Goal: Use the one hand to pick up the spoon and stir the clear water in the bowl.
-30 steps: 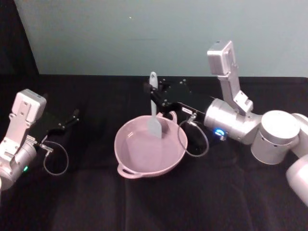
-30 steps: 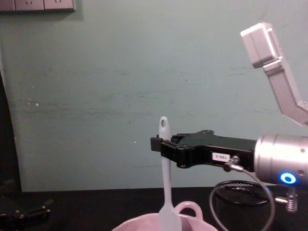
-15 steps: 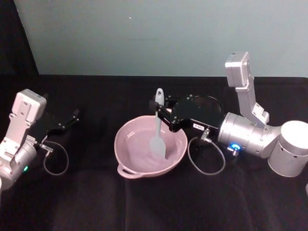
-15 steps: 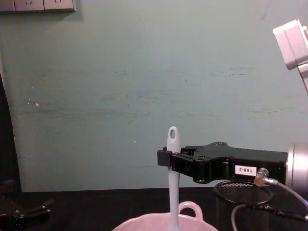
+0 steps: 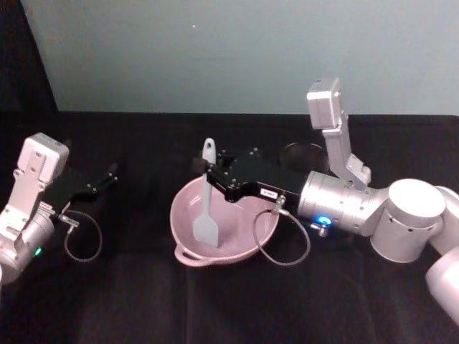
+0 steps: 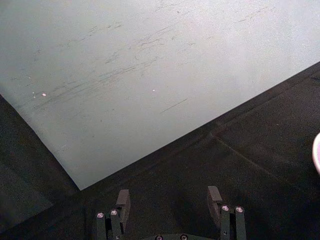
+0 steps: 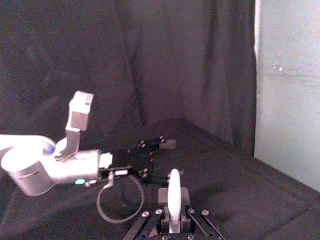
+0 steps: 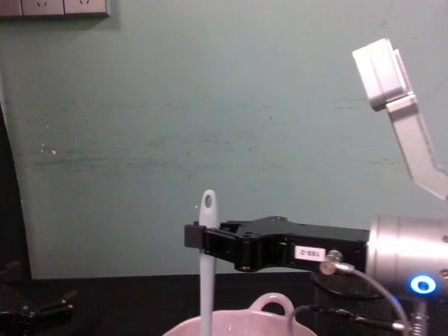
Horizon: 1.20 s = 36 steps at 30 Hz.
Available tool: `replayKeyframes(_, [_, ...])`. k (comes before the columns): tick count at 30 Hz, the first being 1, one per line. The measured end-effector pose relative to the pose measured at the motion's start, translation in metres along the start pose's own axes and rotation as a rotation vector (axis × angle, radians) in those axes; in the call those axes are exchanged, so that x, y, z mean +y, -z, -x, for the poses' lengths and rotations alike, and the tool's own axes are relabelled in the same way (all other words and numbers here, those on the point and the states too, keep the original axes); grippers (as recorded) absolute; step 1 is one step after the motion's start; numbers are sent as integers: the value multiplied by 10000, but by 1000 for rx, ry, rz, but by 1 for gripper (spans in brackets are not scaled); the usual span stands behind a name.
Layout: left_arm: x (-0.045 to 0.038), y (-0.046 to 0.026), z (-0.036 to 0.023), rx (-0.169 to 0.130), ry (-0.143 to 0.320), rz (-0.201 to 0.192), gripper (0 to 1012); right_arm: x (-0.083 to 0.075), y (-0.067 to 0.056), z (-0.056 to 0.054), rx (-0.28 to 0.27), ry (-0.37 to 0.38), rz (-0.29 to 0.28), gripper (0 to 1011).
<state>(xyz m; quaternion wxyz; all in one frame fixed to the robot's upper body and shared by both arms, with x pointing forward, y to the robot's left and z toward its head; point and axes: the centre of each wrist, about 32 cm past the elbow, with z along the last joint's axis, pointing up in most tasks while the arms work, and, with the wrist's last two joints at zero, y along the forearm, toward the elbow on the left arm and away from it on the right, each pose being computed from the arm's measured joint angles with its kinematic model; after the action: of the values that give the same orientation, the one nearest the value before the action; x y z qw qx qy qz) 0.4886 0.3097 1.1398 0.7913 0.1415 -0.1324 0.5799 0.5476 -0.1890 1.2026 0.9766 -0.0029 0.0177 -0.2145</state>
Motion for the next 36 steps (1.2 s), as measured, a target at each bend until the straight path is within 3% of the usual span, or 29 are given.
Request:
replayKeyframes(9, [0,0,0,0,0,0,1011,254,91,-7,-62,75,-68,117])
replayKeyframes(19, [0,0,0,0,0,0,1011,406,172,-122,-112,184,-78,117])
replayKeyframes(26, [0,0,0,0,0,0,1012,356,186,-190,-135,225,-78,117])
replayKeyframes(36, [0,0,0,0,0,0,1011,49,166,-165,-144,220,-76,117])
